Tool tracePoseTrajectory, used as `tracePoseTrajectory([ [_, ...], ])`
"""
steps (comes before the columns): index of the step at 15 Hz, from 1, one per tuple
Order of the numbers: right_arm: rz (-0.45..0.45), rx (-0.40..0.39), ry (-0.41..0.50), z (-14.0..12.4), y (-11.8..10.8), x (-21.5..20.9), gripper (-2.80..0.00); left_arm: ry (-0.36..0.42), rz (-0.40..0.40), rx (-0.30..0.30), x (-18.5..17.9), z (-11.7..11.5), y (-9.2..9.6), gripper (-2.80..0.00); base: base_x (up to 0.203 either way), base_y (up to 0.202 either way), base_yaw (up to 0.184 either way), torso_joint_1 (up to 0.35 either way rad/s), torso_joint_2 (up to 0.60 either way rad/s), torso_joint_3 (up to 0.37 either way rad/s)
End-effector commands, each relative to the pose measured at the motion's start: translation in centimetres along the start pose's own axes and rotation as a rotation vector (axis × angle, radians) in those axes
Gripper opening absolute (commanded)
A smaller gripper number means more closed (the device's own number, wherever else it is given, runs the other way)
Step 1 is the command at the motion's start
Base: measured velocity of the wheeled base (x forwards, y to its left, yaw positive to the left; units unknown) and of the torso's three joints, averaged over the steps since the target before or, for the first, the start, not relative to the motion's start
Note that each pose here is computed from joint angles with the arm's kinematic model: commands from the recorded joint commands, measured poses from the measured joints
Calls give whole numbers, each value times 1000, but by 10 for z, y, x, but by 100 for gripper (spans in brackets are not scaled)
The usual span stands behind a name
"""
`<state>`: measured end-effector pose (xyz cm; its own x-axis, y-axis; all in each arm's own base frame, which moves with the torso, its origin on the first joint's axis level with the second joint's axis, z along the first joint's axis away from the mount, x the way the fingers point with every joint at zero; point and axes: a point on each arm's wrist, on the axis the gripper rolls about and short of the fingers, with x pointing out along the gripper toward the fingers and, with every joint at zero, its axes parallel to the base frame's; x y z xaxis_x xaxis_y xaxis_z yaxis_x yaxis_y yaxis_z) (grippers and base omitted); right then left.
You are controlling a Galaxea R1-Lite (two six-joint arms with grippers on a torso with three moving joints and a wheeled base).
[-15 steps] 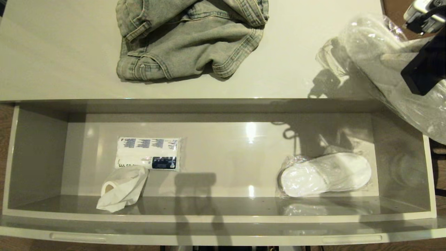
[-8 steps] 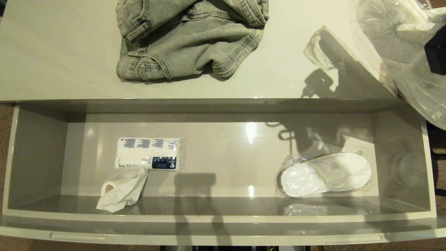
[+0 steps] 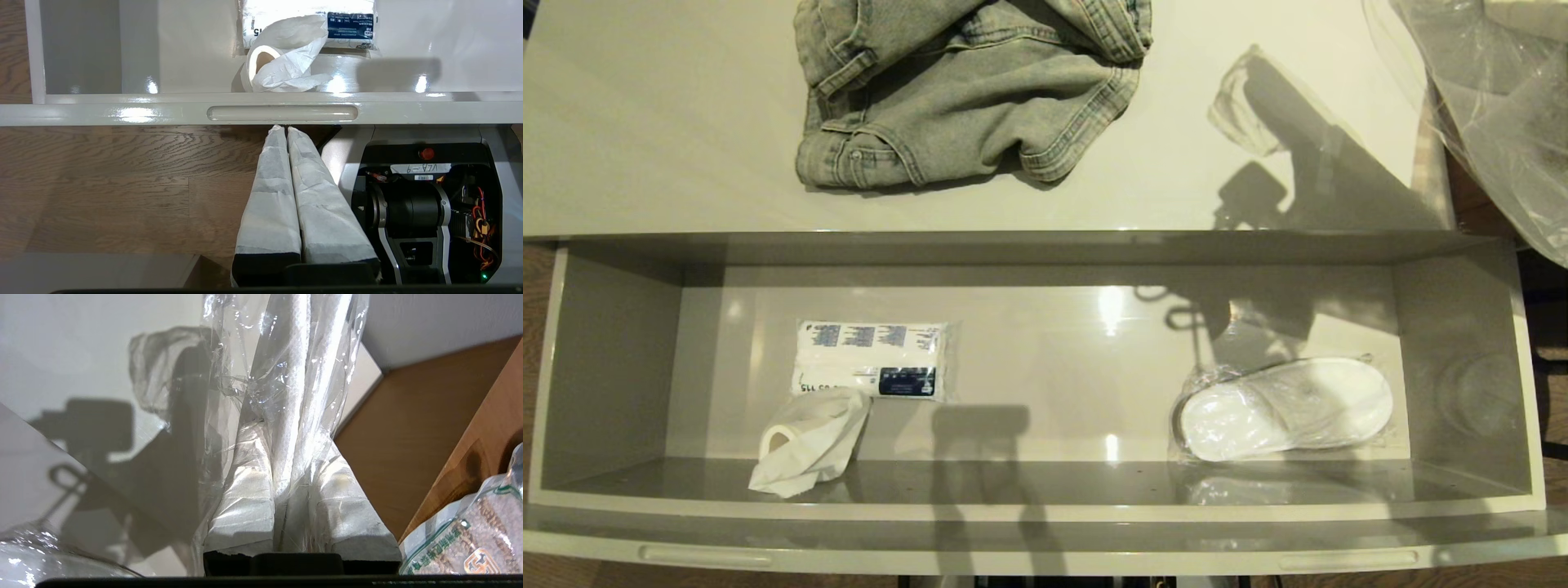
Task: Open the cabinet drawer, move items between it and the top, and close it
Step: Place the disposable slippers on the table
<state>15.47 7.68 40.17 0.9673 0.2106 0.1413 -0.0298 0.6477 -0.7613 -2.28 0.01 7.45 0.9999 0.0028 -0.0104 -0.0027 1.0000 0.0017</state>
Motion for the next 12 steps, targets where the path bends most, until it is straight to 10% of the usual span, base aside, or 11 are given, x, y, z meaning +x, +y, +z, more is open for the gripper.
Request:
tracePoseTrajectory([
  [1, 55, -4, -23, 4, 15, -3, -280, 0, 0, 0, 0, 0, 0, -280, 0, 0, 0, 0, 0, 0],
  [12, 149, -15, -25, -3, 56, 15, -280, 0, 0, 0, 0, 0, 0, -280, 0, 0, 0, 0, 0, 0],
])
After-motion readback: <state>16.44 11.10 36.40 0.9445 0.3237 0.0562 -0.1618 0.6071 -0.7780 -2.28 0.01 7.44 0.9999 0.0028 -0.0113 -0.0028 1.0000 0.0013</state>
